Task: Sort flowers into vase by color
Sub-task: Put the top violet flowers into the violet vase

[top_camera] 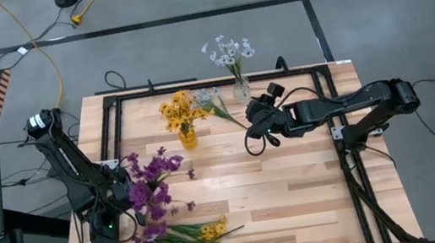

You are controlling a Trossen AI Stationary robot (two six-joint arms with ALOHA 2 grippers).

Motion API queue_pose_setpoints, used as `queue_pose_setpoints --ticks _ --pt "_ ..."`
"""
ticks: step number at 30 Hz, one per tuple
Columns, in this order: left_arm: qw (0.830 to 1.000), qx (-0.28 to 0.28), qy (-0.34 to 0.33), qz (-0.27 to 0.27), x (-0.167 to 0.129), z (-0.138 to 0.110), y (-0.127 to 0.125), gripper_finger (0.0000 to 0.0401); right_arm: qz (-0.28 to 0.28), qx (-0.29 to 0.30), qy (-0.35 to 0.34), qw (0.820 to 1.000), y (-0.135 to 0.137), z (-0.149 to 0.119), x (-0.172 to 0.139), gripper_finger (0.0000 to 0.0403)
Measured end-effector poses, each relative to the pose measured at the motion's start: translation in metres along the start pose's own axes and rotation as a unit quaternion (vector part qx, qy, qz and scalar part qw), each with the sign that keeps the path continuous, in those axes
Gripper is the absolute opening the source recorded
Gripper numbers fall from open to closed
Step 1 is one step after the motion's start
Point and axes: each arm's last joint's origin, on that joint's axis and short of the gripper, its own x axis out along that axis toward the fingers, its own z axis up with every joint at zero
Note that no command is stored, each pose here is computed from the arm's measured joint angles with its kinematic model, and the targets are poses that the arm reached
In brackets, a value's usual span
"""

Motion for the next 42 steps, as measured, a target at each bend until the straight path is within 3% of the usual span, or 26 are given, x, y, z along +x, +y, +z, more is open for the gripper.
queue_pose_setpoints --ticks 10,30,42 --pt "0.999 0.020 0.022 -0.017 0.000 -0.001 -0.001 0.0005 0.000 0.000 0.000 1.000 0.000 0.000 0.000 0.0162" --pt "0.999 0.024 -0.020 0.022 0.000 -0.004 0.011 0.0003 0.000 0.000 0.000 1.000 0.000 0.000 0.000 0.0162" --pt "0.998 -0.005 -0.048 0.037 0.002 -0.033 0.032 0.0004 0.000 0.000 0.000 1.000 0.000 0.000 0.000 0.0162"
